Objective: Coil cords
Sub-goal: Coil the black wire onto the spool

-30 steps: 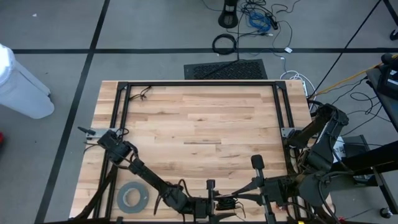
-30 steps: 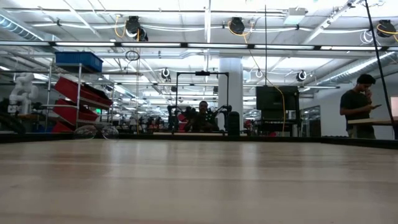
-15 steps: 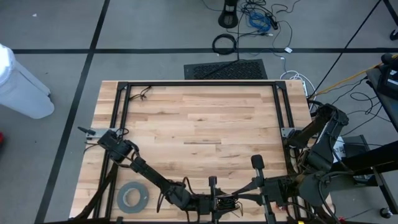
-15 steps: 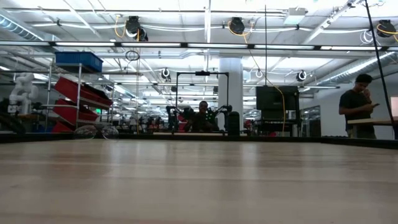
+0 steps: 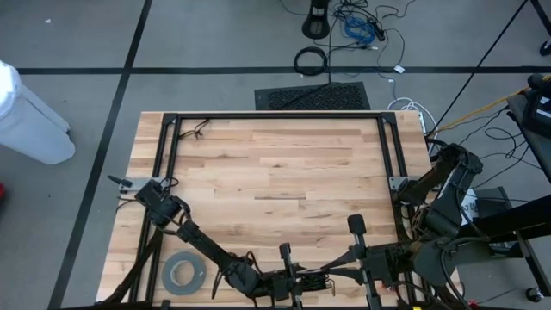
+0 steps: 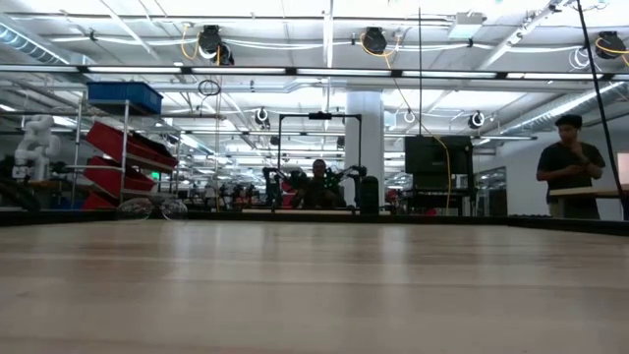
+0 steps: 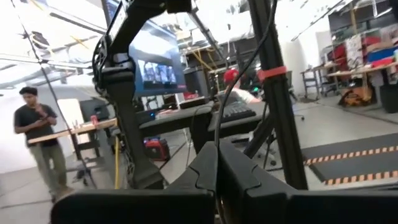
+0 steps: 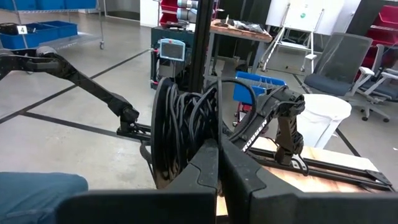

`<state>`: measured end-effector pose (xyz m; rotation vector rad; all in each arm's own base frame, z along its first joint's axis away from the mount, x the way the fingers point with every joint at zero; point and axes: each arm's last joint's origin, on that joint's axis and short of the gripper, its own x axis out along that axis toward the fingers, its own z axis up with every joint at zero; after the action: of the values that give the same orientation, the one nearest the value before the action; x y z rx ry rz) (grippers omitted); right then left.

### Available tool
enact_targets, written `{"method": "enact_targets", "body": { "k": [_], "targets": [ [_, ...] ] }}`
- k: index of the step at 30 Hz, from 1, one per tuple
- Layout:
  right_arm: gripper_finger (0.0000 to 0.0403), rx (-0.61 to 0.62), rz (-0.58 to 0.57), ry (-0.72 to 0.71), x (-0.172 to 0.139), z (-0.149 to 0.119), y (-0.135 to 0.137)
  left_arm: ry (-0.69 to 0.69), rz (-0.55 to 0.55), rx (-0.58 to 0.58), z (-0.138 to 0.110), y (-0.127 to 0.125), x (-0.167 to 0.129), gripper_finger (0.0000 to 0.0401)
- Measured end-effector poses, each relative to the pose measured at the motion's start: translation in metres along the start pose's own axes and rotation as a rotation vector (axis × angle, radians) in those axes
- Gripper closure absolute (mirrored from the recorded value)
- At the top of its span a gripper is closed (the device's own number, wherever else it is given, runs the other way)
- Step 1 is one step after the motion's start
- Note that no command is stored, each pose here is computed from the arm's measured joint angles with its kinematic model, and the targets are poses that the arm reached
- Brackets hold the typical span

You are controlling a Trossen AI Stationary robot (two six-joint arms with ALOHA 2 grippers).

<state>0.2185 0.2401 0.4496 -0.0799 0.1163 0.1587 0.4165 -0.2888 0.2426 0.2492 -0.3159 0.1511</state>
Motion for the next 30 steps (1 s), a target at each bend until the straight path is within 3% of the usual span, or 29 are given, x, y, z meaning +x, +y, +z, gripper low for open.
{"method": "enact_targets", "body": {
  "k": [8,17,30],
  "targets": [
    [0.0403,0.005,0.010,0.001,-0.001,0.000,0.002,0.162,0.077,0.090,-0.010,-0.007,-0.006,0.0398],
    [0.0403,0.060,0.075,0.045,-0.012,-0.006,0.015,0.242,0.137,0.090,-0.010,-0.016,-0.017,0.0399],
    [0.0403,-0.007,0.011,0.181,-0.004,-0.033,0.028,0.316,0.181,0.121,0.053,-0.026,-0.053,0.0400]
  ]
}}
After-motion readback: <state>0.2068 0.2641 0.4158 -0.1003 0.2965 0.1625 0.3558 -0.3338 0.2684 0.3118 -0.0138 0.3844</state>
